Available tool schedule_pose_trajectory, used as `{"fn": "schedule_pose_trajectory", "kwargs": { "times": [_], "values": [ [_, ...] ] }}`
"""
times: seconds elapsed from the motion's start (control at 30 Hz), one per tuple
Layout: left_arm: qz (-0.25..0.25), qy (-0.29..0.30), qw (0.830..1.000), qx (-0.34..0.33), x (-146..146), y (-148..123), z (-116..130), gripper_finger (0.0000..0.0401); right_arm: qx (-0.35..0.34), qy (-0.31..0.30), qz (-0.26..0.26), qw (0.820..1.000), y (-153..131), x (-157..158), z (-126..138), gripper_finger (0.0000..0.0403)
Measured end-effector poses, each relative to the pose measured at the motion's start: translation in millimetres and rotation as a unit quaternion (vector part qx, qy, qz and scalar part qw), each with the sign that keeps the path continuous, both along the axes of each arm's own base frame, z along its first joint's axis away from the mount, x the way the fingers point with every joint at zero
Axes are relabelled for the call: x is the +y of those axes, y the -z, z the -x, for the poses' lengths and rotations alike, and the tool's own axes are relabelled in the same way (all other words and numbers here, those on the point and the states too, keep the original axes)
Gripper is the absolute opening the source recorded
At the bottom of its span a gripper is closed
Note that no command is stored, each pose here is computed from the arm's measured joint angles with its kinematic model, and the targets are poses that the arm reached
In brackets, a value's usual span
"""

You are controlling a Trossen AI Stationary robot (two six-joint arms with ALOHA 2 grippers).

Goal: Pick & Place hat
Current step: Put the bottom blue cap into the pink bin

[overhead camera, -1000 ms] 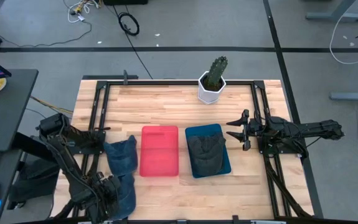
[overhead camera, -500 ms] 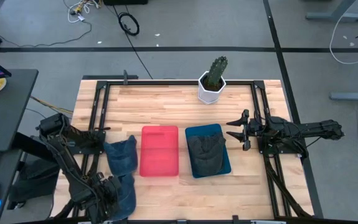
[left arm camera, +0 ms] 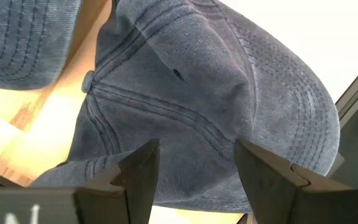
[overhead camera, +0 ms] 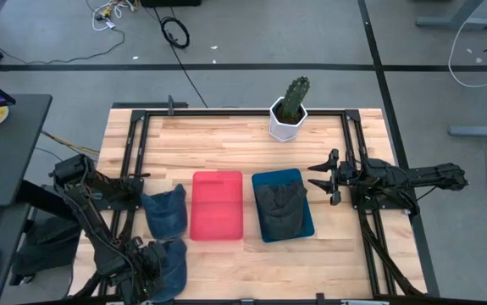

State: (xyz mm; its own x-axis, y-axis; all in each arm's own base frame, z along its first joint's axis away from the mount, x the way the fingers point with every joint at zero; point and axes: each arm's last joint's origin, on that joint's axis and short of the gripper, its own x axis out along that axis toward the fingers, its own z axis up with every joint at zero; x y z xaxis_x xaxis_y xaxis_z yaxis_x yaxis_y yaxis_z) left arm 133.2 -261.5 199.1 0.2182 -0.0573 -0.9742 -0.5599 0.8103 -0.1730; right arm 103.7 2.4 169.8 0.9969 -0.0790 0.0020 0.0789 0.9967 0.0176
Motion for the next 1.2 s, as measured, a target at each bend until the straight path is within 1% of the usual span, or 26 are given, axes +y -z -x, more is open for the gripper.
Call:
{"fn": "schedule_pose_trajectory", "kwargs": {
  "times": [0.13, 0.37, 0.83, 1.0, 1.1, 1.2],
  "values": [
    [-0.001, -0.001, 1.000, 0.001, -0.6, 1.3, -0.3, 0.0213, 0.000, 0.000, 0.000, 1.000, 0.0, 0.0, 0.0, 0.0204],
    [-0.016, 0.000, 1.000, 0.023, -4.2, 15.1, -4.0, 0.0213, 0.000, 0.000, 0.000, 1.000, 0.0, 0.0, 0.0, 0.0204],
    [-0.016, -0.001, 1.000, 0.024, -4.5, 15.7, -4.4, 0.0212, 0.000, 0.000, 0.000, 1.000, 0.0, 0.0, 0.0, 0.0204],
    [-0.016, -0.002, 1.000, 0.018, -4.2, 15.7, -6.1, 0.0193, 0.000, 0.000, 0.000, 1.000, 0.0, 0.0, 0.0, 0.0204],
    [-0.009, 0.009, 1.000, 0.028, -5.0, 15.7, -5.7, 0.0180, 0.000, 0.000, 0.000, 1.000, 0.0, 0.0, 0.0, 0.0204],
    [-0.005, 0.012, 0.999, 0.040, -4.9, 15.8, -5.2, 0.0180, 0.000, 0.000, 0.000, 1.000, 0.0, 0.0, 0.0, 0.0204]
  ]
}}
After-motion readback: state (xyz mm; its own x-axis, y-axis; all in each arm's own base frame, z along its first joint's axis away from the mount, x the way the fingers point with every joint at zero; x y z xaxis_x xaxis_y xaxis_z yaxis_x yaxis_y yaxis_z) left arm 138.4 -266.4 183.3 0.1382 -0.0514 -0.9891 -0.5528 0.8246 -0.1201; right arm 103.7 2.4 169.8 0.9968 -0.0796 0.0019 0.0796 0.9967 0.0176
